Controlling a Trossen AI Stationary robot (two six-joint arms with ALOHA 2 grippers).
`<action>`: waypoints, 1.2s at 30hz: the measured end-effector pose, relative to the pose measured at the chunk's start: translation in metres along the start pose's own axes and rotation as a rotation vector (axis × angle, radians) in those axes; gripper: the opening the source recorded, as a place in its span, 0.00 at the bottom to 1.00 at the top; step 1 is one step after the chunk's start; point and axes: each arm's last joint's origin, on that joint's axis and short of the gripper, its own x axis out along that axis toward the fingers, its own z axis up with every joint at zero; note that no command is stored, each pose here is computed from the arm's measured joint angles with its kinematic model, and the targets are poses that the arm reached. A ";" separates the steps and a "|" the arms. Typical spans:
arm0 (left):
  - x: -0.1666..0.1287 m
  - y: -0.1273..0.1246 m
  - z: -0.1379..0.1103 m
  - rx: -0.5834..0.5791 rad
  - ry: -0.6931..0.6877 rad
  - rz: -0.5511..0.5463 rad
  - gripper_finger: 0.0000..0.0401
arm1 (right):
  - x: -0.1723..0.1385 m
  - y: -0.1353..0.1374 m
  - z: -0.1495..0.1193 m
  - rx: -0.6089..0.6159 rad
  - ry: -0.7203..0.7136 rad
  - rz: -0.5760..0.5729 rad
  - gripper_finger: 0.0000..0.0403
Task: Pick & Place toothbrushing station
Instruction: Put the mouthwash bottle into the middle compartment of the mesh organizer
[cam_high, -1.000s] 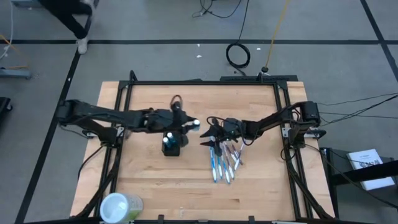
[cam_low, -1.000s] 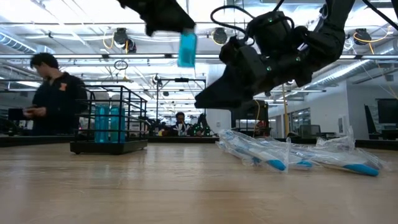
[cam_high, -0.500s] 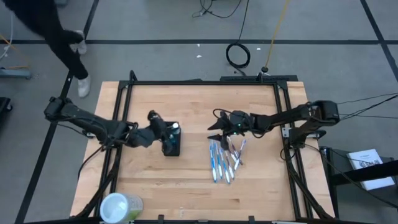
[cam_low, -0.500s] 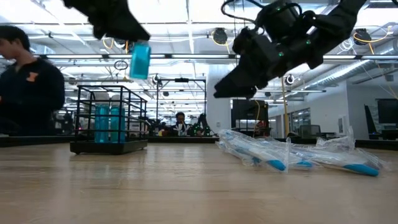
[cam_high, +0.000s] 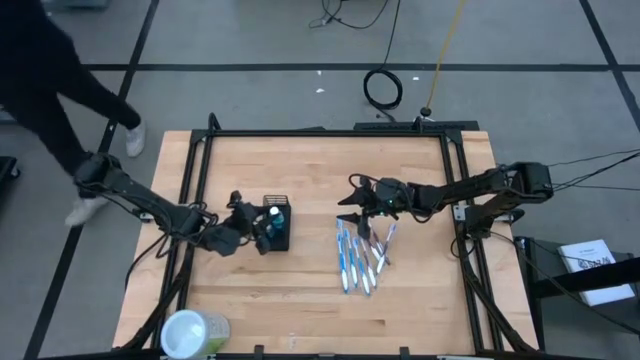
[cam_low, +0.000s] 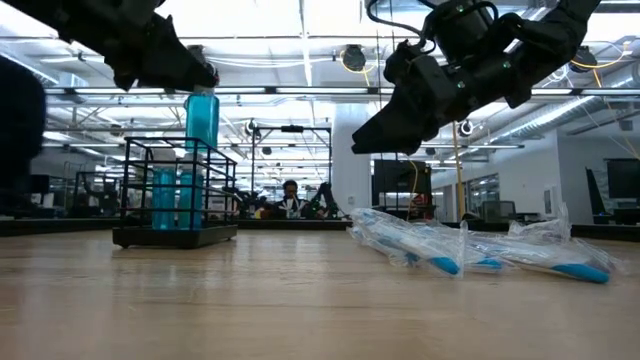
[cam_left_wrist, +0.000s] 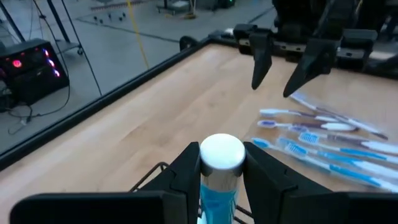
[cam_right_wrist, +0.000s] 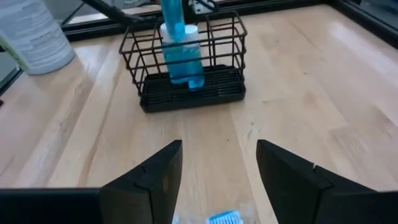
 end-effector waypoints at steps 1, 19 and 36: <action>0.000 0.000 -0.002 0.003 -0.004 0.000 0.23 | 0.000 0.000 0.001 -0.001 -0.007 0.001 0.49; -0.001 -0.002 -0.023 0.004 0.004 -0.052 0.23 | 0.000 0.000 0.002 -0.002 -0.016 0.001 0.49; 0.018 -0.016 -0.049 0.066 0.057 -0.003 0.23 | 0.000 0.000 0.001 -0.013 -0.016 0.001 0.49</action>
